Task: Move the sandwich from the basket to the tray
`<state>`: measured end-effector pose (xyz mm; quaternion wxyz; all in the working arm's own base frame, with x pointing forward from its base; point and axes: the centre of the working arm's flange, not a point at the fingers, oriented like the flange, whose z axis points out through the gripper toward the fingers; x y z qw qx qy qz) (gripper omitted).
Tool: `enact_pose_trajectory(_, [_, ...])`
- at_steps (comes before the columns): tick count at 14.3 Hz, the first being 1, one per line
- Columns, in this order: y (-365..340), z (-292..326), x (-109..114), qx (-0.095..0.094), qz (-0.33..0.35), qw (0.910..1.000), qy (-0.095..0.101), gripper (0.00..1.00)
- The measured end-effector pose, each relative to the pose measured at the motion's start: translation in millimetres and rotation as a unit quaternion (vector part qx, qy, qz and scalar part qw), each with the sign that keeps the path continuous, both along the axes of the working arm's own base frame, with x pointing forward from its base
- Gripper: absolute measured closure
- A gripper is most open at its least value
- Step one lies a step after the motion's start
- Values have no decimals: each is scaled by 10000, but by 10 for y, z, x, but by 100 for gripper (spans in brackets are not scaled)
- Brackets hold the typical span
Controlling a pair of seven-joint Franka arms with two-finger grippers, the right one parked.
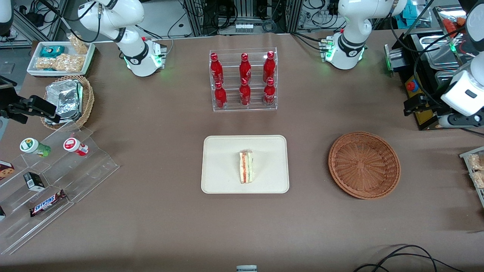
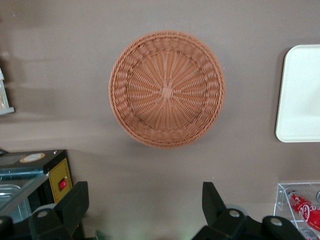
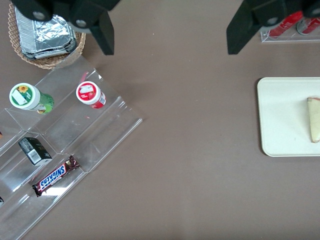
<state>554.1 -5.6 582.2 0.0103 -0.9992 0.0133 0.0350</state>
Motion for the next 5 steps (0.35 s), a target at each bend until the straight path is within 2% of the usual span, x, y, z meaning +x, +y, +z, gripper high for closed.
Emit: enact_pose_trajectory(5, [-27,35,126,-11,-34,9999,-158,0])
